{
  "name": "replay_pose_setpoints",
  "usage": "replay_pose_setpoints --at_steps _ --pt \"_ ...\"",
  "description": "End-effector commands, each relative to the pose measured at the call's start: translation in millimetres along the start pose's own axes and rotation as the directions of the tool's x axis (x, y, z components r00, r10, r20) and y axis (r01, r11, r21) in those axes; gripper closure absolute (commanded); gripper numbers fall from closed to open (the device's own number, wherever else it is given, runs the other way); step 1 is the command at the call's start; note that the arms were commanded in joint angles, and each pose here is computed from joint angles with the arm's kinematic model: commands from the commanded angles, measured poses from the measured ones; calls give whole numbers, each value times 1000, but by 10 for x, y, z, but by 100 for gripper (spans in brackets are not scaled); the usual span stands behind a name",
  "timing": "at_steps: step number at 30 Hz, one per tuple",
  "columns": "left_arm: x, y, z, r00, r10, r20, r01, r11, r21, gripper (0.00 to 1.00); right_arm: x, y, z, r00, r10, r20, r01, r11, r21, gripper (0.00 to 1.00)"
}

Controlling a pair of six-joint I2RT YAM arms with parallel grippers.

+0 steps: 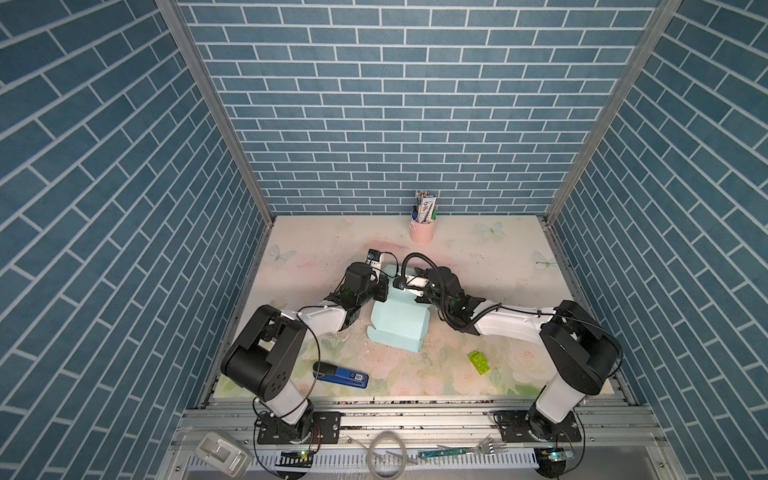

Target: Fold the paper box

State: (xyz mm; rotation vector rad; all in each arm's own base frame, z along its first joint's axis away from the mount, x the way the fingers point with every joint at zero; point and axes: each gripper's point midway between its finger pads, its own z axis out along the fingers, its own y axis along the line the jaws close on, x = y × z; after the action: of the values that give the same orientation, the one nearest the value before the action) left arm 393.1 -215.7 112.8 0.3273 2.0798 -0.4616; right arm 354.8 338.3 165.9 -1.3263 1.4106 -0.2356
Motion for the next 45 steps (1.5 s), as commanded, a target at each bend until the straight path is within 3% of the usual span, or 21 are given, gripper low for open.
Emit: replay_pose_setpoints --at_steps 1,5,10,19,30,38,45 --pt "30 66 -70 998 -55 -17 54 997 -61 92 -221 -184 -186 980 181 82 -181 983 -13 55" --pt "16 81 -90 997 -59 -41 54 993 -108 92 -343 -184 -318 943 312 118 -304 949 -79 44" --pt "40 121 -102 992 -67 -105 49 985 -167 92 -388 -263 -462 858 497 130 -481 866 -138 38" --pt "-67 240 -193 993 -71 -95 44 964 -263 92 316 -533 -598 582 810 66 -803 586 -108 37" --pt "-72 218 -315 1000 -23 15 26 964 -265 92 896 -508 -644 254 967 -11 -942 245 -230 40" --pt "25 94 -342 999 6 49 6 974 -229 92 779 -284 -461 177 981 -77 -881 123 -457 44" --pt "41 86 -306 998 -8 68 22 976 -217 92 797 -103 -398 178 980 -88 -853 109 -510 44"
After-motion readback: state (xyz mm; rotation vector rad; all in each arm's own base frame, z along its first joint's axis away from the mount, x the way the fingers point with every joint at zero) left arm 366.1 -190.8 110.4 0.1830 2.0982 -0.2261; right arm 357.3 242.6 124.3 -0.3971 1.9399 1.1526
